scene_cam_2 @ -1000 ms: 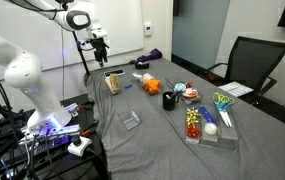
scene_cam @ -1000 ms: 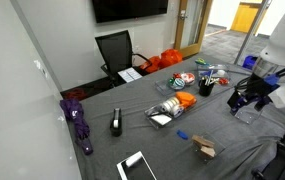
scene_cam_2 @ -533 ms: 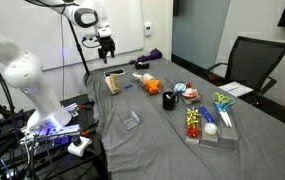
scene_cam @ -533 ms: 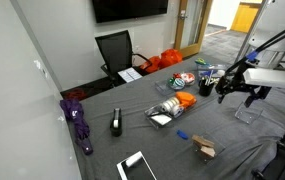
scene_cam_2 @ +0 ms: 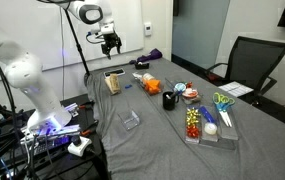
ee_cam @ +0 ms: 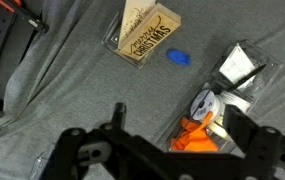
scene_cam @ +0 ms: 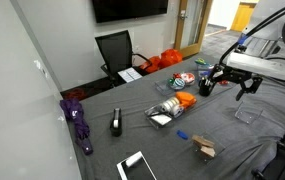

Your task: Move the container on the left to the right.

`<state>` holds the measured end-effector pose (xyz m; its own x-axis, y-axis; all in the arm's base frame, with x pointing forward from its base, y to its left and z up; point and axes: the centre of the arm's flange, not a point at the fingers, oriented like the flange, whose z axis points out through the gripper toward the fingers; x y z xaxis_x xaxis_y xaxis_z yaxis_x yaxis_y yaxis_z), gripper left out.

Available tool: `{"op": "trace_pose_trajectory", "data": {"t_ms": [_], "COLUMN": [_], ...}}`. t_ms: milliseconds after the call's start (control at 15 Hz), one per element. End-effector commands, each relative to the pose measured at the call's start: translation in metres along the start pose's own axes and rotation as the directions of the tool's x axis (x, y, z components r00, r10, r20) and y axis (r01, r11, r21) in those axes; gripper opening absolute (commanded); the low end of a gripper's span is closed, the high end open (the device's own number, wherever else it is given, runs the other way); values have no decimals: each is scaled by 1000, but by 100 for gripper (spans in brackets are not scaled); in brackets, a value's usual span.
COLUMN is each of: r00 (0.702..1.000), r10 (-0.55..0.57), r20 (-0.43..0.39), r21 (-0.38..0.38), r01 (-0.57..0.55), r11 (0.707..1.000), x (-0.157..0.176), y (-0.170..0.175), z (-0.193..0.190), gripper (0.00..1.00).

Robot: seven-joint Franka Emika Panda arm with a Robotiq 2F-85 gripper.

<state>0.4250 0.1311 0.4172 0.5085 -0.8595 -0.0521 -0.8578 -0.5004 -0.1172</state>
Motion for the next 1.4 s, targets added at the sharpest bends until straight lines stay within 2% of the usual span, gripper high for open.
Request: {"op": "trace_pose_trajectory", "data": {"t_ms": [0, 333, 467, 867, 1067, 1333], "r00": [995, 978, 981, 979, 958, 906], "r10": [100, 209, 192, 204, 286, 414], "r20": [6, 4, 6, 10, -16, -84], "r21": [26, 73, 62, 62, 70, 43], "r01": [-100, -209, -192, -205, -284, -412], "r11": [995, 975, 979, 977, 956, 910], "x": [13, 26, 21, 24, 28, 45], "y": [-28, -47, -35, -40, -48, -56], "z": [10, 15, 11, 12, 30, 62], "gripper": [100, 100, 100, 100, 100, 100]}}
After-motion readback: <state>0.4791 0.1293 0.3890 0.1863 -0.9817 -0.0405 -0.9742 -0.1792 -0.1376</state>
